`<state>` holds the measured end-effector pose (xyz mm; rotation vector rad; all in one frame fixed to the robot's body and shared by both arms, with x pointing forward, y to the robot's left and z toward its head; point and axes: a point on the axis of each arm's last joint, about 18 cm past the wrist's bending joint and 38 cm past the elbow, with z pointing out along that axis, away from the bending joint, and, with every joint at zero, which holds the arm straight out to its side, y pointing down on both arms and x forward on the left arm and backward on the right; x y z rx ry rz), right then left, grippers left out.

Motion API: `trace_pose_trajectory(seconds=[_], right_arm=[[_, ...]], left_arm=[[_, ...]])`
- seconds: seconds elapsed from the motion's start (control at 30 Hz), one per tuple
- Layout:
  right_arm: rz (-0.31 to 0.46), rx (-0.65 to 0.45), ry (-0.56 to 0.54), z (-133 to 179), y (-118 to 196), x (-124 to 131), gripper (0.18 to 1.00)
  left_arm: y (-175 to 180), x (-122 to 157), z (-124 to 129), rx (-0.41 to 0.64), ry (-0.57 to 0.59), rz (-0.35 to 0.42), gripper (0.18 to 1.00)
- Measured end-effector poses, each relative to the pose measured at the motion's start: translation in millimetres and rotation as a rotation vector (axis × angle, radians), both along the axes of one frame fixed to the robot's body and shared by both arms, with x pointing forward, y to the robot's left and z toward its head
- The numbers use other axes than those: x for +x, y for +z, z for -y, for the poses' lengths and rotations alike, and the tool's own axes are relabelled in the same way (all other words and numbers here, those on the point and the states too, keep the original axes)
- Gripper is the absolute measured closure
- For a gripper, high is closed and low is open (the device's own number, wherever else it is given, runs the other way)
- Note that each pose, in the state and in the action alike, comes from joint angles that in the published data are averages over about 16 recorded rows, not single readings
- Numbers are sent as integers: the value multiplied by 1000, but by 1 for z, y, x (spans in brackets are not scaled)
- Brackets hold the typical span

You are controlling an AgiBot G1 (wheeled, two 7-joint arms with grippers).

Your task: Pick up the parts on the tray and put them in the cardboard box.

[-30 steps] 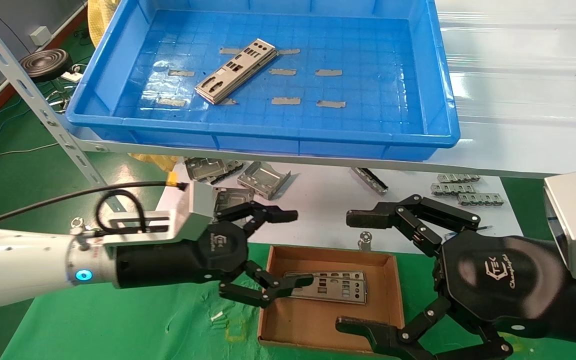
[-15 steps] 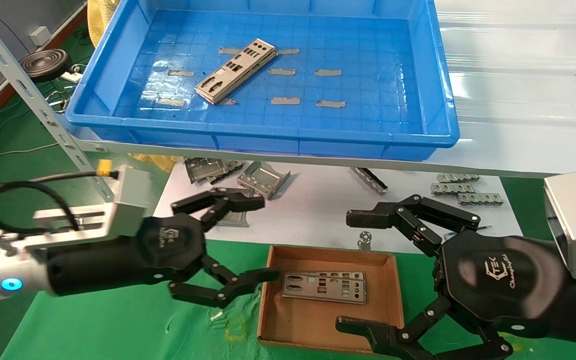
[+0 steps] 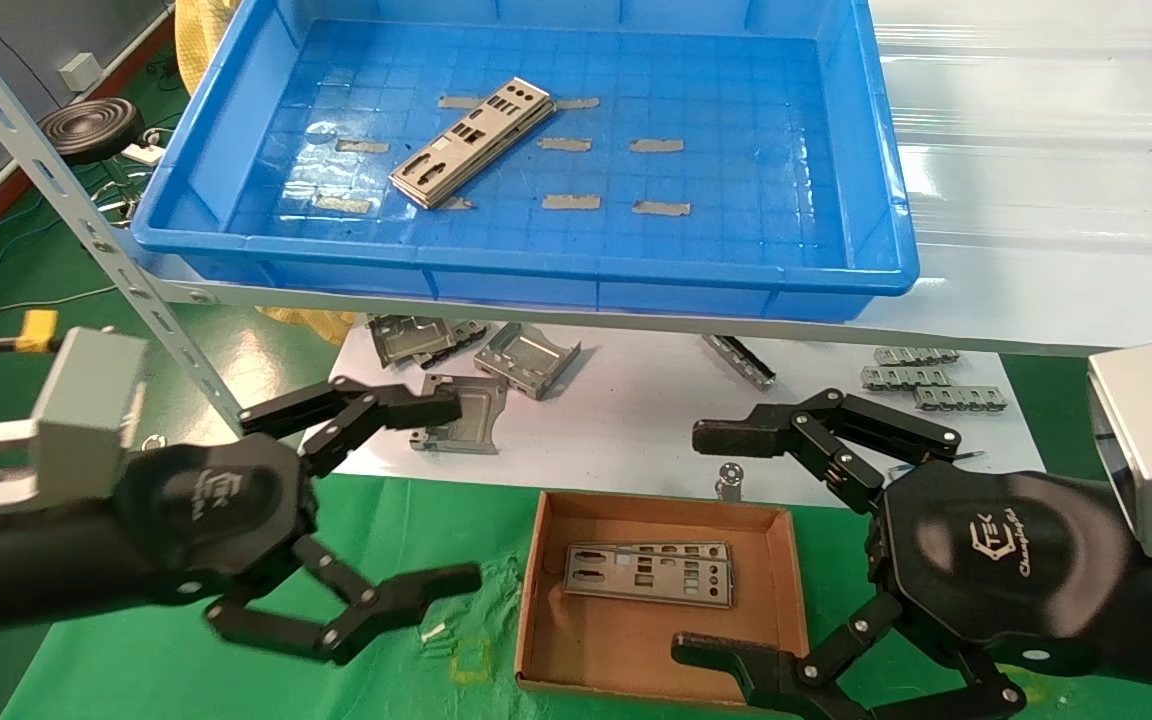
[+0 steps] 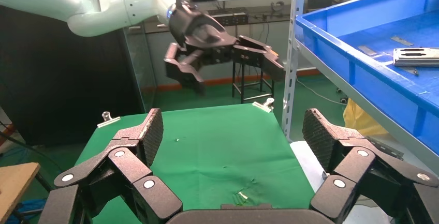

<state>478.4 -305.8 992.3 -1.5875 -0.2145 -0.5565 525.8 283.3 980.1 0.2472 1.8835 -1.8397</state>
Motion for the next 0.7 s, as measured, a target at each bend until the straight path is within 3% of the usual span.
trace_pose_trajectory(seconds=[0.4, 0.7], right_arm=[[0, 0, 0, 0, 0, 0, 178], [0, 0, 0, 0, 0, 0, 178]], left_arm=[[11, -45, -15, 40, -7, 10, 184], [13, -57, -18, 56, -11, 13, 184]])
